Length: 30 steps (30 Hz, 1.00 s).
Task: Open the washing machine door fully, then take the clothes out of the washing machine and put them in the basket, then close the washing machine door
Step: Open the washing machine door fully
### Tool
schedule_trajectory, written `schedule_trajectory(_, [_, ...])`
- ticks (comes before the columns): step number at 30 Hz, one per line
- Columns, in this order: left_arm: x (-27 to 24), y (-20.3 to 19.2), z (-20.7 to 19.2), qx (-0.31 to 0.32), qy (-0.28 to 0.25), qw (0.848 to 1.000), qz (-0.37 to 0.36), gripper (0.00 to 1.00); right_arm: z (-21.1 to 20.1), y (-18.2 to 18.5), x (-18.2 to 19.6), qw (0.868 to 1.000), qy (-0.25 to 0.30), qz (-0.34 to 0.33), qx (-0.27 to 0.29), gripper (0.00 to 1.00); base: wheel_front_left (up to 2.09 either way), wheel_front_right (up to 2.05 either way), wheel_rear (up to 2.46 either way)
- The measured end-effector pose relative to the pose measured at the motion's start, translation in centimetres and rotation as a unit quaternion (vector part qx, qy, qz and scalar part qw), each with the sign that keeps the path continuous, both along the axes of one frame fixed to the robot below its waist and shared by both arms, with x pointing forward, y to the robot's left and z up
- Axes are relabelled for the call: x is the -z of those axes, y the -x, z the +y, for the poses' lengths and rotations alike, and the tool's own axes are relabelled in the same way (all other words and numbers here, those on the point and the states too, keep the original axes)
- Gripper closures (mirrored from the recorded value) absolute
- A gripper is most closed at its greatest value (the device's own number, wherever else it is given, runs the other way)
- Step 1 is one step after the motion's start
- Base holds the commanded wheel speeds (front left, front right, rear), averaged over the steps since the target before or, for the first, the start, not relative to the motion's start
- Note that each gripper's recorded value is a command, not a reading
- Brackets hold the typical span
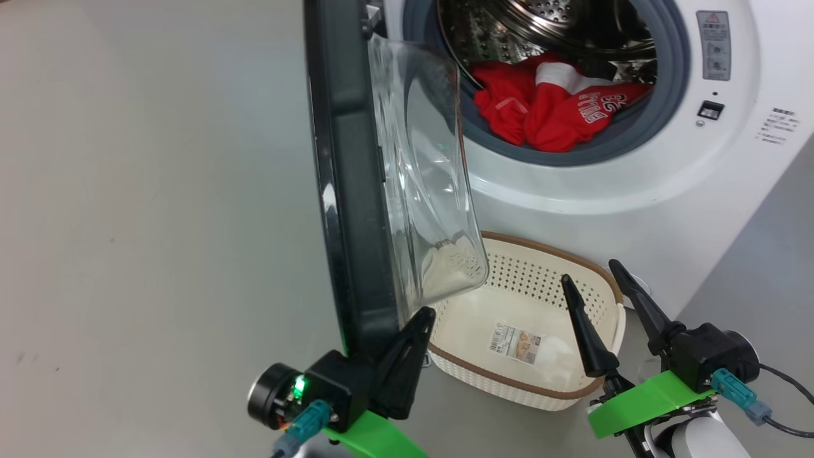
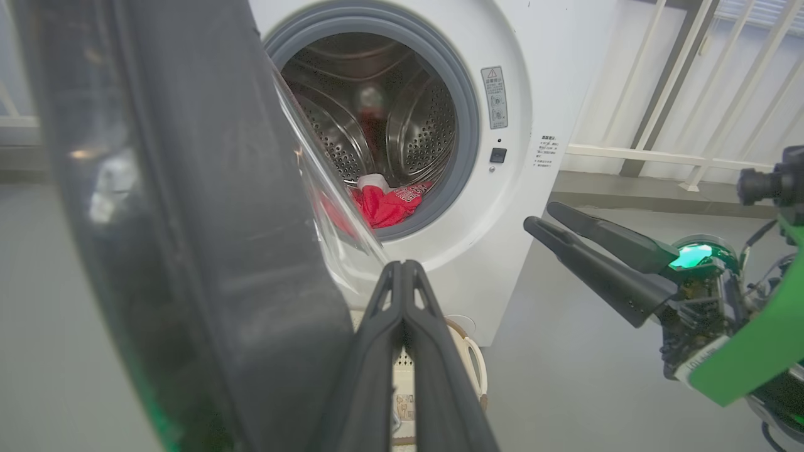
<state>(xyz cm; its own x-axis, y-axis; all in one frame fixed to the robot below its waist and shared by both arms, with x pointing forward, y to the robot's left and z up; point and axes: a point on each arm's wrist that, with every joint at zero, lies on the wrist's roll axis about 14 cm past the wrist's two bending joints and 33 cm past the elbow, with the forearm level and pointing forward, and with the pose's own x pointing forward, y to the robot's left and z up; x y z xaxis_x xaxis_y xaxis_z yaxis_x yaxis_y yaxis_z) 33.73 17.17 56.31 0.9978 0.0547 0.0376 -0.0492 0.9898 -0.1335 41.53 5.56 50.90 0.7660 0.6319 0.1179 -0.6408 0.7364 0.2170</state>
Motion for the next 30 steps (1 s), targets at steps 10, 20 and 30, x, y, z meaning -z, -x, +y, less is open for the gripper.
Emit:
schedule_trajectory(10, [0.5, 1.6, 3.8, -0.069, -0.006, 0.998, 0.011, 1.0, 2.0, 0.9, 0.5, 0.999, 0.002, 0.006, -0.033, 0.0, 0.0, 0.0, 0.0])
schedule_trajectory(20, [1.4, 3.6, 8.5, -0.158, -0.015, 0.987, 0.02, 1.0, 3.0, 1.1, 0.5, 0.999, 0.002, 0.006, -0.049, 0.0, 0.0, 0.0, 0.0])
schedule_trajectory(30, [1.6, 5.1, 12.2, -0.226, -0.026, 0.974, 0.007, 1.0, 2.9, 1.0, 0.9, 0.999, 0.009, 0.007, -0.047, 0.0, 0.0, 0.0, 0.0])
